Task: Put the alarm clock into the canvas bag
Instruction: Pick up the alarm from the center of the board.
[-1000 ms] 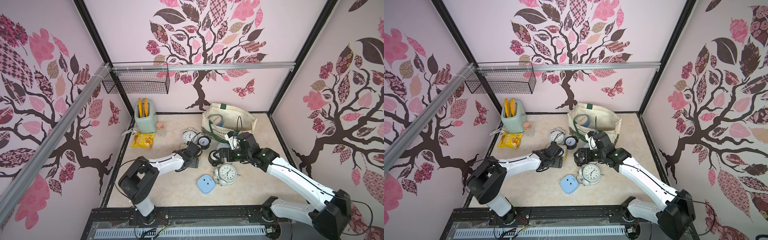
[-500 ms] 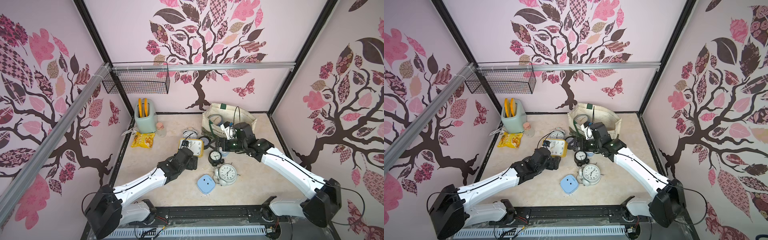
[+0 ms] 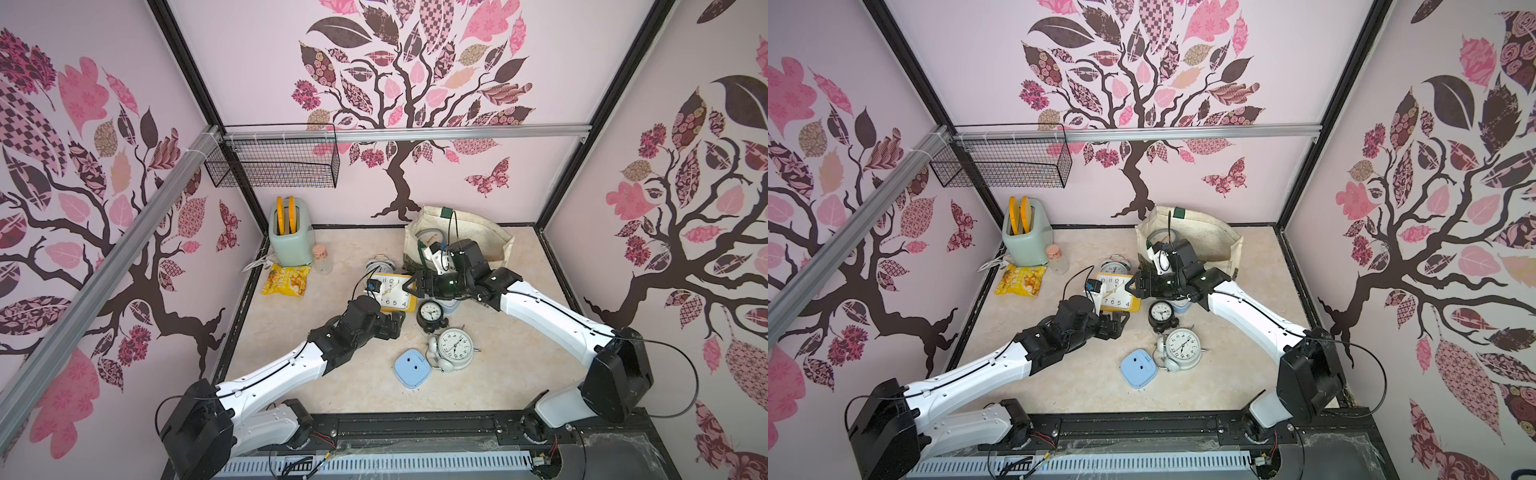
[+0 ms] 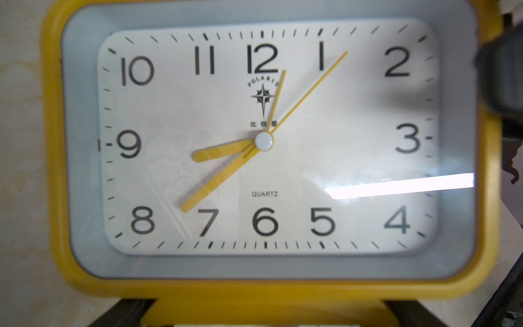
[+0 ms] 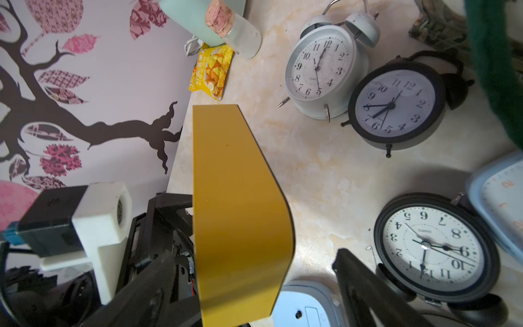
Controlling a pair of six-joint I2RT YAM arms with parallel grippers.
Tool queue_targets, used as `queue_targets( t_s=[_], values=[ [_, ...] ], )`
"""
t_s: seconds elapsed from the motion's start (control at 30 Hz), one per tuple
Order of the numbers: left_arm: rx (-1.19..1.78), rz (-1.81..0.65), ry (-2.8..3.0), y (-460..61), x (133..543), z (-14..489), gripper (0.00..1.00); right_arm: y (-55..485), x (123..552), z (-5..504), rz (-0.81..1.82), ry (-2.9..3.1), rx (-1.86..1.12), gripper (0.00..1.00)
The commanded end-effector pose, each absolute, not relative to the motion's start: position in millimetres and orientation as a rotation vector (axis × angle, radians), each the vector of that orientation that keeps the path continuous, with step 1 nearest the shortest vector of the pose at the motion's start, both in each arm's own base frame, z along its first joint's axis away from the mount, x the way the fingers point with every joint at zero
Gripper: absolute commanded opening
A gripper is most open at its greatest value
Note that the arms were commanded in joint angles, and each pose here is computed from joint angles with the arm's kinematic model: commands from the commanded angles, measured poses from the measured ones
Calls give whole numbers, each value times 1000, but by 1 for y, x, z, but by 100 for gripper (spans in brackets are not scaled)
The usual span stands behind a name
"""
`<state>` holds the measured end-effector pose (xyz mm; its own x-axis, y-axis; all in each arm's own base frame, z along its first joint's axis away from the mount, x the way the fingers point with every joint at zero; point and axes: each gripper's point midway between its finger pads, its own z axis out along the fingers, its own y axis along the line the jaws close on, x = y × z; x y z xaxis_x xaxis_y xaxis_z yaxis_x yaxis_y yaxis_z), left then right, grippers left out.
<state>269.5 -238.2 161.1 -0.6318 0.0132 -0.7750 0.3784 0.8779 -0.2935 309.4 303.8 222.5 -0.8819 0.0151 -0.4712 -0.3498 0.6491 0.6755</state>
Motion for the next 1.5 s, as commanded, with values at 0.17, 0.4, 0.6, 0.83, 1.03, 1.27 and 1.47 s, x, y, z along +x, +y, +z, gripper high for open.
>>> queue_targets(
  t_s=[0.17, 0.4, 0.6, 0.83, 1.03, 1.27, 1.47],
  values=[
    [281, -645, 2108, -248, 271, 180, 82, 318, 308, 230, 1177, 2411, -277, 67],
    [280, -665, 2110, -250, 269, 179, 82, 319, 304, 230, 1181, 2402, -279, 55],
    [283, -678, 2102, -252, 270, 182, 83, 317, 305, 230, 1169, 2399, -264, 44],
    [297, -679, 2085, -255, 271, 192, 87, 314, 309, 236, 1139, 2381, -253, 32],
    [377, -620, 1944, -246, 270, 251, 98, 295, 339, 298, 1058, 2229, -207, 23],
    [388, -507, 1822, -211, 257, 305, 98, 215, 397, 373, 959, 2026, 14, 21],
    [396, -439, 1869, -196, 251, 276, 98, 121, 441, 369, 824, 2011, 253, 20]
  ],
)
